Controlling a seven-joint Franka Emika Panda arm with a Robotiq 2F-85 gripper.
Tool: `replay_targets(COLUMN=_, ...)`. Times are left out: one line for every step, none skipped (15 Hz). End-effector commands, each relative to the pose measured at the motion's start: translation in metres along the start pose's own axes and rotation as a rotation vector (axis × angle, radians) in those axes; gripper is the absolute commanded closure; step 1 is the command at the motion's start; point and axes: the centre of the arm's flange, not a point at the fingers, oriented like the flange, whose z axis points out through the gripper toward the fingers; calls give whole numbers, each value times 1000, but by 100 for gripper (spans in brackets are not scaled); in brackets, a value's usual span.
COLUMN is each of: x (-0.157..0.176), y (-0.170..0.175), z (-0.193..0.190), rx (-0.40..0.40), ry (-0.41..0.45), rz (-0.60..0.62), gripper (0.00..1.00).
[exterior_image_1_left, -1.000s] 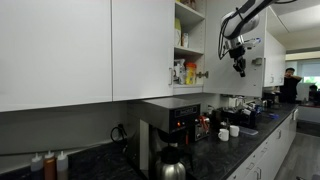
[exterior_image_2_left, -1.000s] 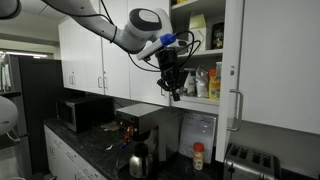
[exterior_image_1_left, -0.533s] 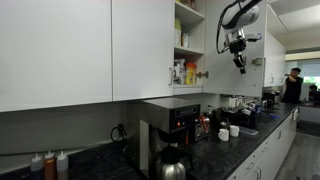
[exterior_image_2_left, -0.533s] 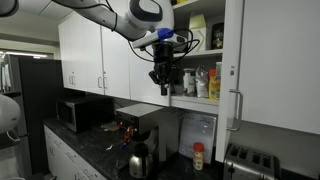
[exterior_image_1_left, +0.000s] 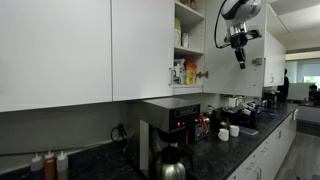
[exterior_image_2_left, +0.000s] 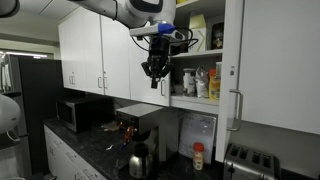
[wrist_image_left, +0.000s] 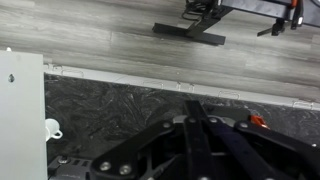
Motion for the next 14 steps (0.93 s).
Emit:
replay_targets(x=-38, y=-16, z=-8, rx=45, ry=-6, rz=-44, gripper=100)
replay_targets(x=-42, y=-17, z=-9, rx=50, ry=-2, rz=-54, gripper=100)
replay_targets(x=-45, y=-18, z=-9, rx=59, ry=-3, rz=-64, gripper=100)
replay_targets(x=-48, y=-18, z=-10, rx=65, ry=-2, rz=-72, gripper=100)
replay_targets(x=-51, y=-18, z=-10, rx=70, ry=-1, rz=-79, gripper=100)
replay_targets(x=-55, y=-19, z=-10, rx=71, ry=0, rz=-84, gripper=100)
replay_targets(x=-58, y=-20, z=-11, rx=77, ry=-2, rz=-90, gripper=100)
replay_targets(x=-62, y=-20, z=-12, rx=76, ry=0, rz=-92, gripper=100)
replay_targets(x=-65, y=-20, z=-13, rx=76, ry=3, rz=-95, gripper=100)
replay_targets(x=-68, y=-21, z=-13, rx=71, ry=2, rz=-87, gripper=100)
replay_targets(x=-72, y=-21, z=-14, rx=65, ry=-4, rz=-78, gripper=74)
replay_targets(x=-47, y=-1, z=-26, rx=70, ry=15, rz=-77, gripper=98)
replay_targets(x=-52, y=-2, z=-27, rx=64, ry=11, rz=-72, gripper=92)
replay_targets(x=-54, y=-3, z=-28, rx=58, ry=7, rz=-68, gripper=85)
